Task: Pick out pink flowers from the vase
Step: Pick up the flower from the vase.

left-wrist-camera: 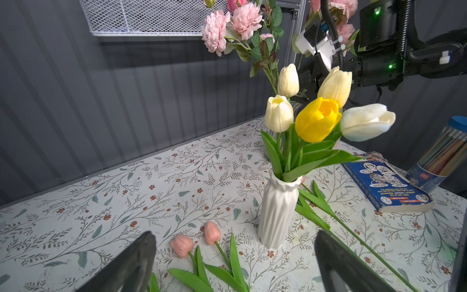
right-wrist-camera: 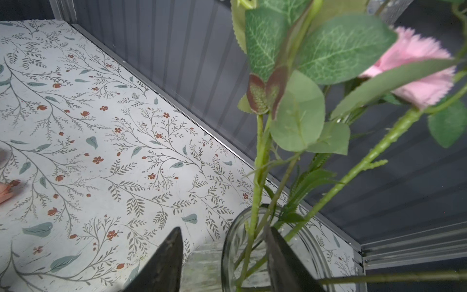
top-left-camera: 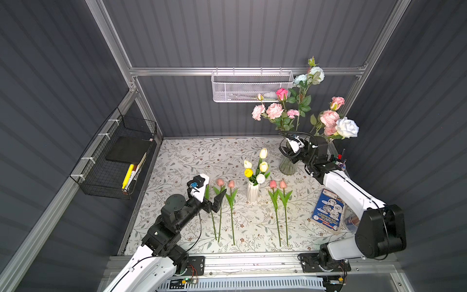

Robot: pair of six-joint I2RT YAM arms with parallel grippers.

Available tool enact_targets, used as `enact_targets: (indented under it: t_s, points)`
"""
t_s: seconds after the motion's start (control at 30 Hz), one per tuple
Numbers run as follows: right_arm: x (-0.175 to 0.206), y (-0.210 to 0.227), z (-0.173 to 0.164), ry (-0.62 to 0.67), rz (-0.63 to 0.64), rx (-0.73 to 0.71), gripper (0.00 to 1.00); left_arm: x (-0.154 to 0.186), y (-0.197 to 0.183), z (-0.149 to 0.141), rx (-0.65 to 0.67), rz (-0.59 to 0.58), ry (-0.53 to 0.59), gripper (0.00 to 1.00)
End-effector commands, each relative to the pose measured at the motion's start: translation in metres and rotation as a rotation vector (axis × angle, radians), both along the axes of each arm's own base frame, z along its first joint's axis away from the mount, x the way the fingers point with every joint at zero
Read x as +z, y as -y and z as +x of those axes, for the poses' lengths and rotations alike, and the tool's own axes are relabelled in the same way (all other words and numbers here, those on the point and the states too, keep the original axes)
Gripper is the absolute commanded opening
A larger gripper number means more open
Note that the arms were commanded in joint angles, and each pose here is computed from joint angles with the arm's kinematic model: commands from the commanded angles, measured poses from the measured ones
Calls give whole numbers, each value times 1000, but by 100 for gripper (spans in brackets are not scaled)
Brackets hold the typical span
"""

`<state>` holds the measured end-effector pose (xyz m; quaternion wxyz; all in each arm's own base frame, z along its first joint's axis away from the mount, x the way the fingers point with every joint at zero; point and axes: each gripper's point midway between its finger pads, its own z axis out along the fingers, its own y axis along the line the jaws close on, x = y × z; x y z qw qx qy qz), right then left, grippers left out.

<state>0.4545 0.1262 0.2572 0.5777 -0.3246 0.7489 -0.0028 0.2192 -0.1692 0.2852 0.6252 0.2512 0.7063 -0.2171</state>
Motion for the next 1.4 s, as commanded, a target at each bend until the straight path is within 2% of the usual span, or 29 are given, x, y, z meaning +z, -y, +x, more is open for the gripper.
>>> enact_targets:
  t_s: [0.0, 0.97, 1.17, 1.37]
  points:
    - [15, 2, 12, 58, -9, -6, 52, 2, -1, 0, 8, 2, 39, 99]
    - [3, 13, 44, 68, -9, -64, 46, 0, 2, -2, -14, 0, 55, 99]
    - [1, 13, 49, 61, 0, -69, 39, -1, 3, -2, -16, 0, 54, 99]
    - [0, 11, 51, 54, 9, -63, 21, -1, 3, -2, -18, -1, 55, 99]
